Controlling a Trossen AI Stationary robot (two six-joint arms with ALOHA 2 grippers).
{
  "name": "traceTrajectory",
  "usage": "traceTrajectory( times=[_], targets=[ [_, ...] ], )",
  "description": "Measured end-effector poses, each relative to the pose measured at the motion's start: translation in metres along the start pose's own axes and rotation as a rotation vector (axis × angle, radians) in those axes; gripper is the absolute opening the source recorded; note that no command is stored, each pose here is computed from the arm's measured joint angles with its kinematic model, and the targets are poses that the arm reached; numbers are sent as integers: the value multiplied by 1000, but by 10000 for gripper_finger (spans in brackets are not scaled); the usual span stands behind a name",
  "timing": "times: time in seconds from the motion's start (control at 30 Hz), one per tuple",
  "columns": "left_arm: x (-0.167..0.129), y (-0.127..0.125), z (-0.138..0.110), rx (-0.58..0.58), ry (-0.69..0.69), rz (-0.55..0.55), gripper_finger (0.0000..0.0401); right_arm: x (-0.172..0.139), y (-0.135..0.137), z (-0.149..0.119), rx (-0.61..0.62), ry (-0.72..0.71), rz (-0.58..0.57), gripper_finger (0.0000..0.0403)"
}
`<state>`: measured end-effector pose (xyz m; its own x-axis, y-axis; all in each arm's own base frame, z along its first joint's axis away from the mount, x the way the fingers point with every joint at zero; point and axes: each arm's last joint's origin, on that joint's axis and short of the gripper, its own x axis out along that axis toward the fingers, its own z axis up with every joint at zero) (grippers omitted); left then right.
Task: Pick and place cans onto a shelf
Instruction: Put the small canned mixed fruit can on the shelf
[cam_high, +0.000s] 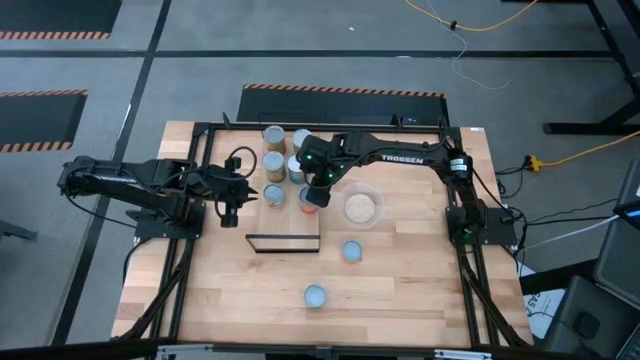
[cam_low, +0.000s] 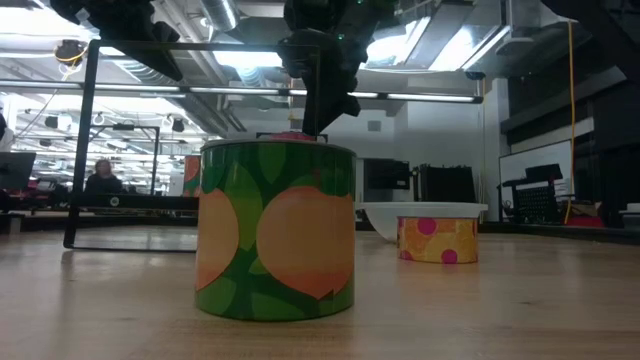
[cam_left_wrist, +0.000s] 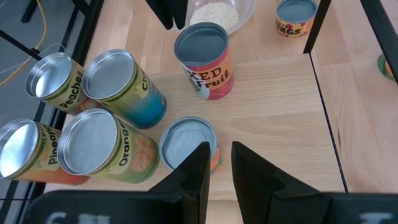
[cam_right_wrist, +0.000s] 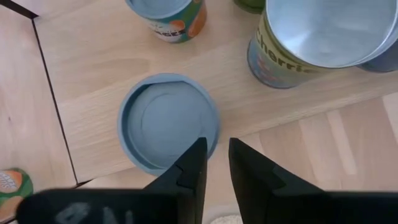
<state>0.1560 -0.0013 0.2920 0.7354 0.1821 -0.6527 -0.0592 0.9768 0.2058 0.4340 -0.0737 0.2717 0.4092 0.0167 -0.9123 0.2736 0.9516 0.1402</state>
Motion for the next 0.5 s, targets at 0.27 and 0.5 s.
traceTrajectory(
  times=[0.27, 0.5],
  targets=[
    [0, 0, 0, 0, 0, 0, 58, 3, 0, 0, 0, 1, 1, 71],
    [0, 0, 0, 0, 0, 0, 58, 15, -1, 1, 1, 21, 0, 71]
  ],
)
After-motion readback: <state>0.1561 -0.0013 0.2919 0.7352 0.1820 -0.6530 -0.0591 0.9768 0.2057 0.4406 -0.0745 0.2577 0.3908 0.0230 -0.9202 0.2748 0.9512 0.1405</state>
